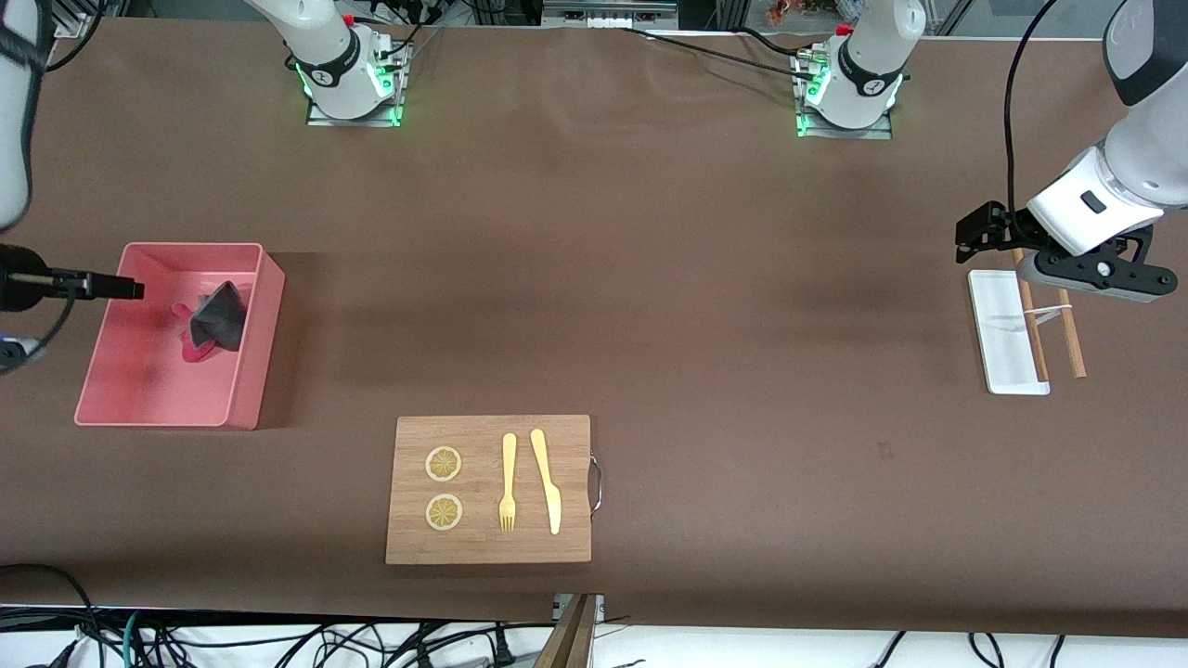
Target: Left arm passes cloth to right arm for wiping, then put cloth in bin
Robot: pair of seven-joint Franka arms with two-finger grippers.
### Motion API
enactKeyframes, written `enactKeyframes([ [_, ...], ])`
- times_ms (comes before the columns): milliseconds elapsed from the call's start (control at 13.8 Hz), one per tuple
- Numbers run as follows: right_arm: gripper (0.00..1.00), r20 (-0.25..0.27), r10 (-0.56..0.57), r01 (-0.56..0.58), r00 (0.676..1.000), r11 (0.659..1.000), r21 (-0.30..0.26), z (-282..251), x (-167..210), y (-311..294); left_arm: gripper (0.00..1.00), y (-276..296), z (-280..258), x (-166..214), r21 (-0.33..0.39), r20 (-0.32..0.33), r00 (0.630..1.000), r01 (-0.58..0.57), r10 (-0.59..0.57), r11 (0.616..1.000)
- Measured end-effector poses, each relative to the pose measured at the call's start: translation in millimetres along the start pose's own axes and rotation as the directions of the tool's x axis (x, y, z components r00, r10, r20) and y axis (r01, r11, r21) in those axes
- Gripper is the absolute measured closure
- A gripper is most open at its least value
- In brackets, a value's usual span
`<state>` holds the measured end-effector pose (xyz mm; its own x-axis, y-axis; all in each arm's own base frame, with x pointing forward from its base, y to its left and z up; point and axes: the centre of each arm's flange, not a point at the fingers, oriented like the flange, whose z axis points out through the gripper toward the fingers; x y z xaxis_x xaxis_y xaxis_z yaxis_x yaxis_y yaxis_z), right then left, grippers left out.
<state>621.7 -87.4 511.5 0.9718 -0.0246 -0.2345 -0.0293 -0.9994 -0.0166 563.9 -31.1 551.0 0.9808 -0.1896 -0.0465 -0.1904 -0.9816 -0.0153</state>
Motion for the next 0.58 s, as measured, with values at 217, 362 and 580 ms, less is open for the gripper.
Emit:
enactKeyframes([
  [217,0.0,-0.055,-0.087,0.084,0.995,0.996,-0.042,-48,-32,-48,0.0,0,0,0,0.0,0.0,1.0,0.0,0.0,1.0],
  [362,0.0,-0.082,-0.121,0.116,0.989,0.991,-0.067,-71,-51,-64,0.0,0,0,0,0.0,0.0,1.0,0.0,0.0,1.0],
  [580,0.0,-0.148,-0.128,0.117,0.981,0.99,-0.084,-103,-76,-63,0.0,0,0,0,0.0,0.0,1.0,0.0,0.0,1.0],
])
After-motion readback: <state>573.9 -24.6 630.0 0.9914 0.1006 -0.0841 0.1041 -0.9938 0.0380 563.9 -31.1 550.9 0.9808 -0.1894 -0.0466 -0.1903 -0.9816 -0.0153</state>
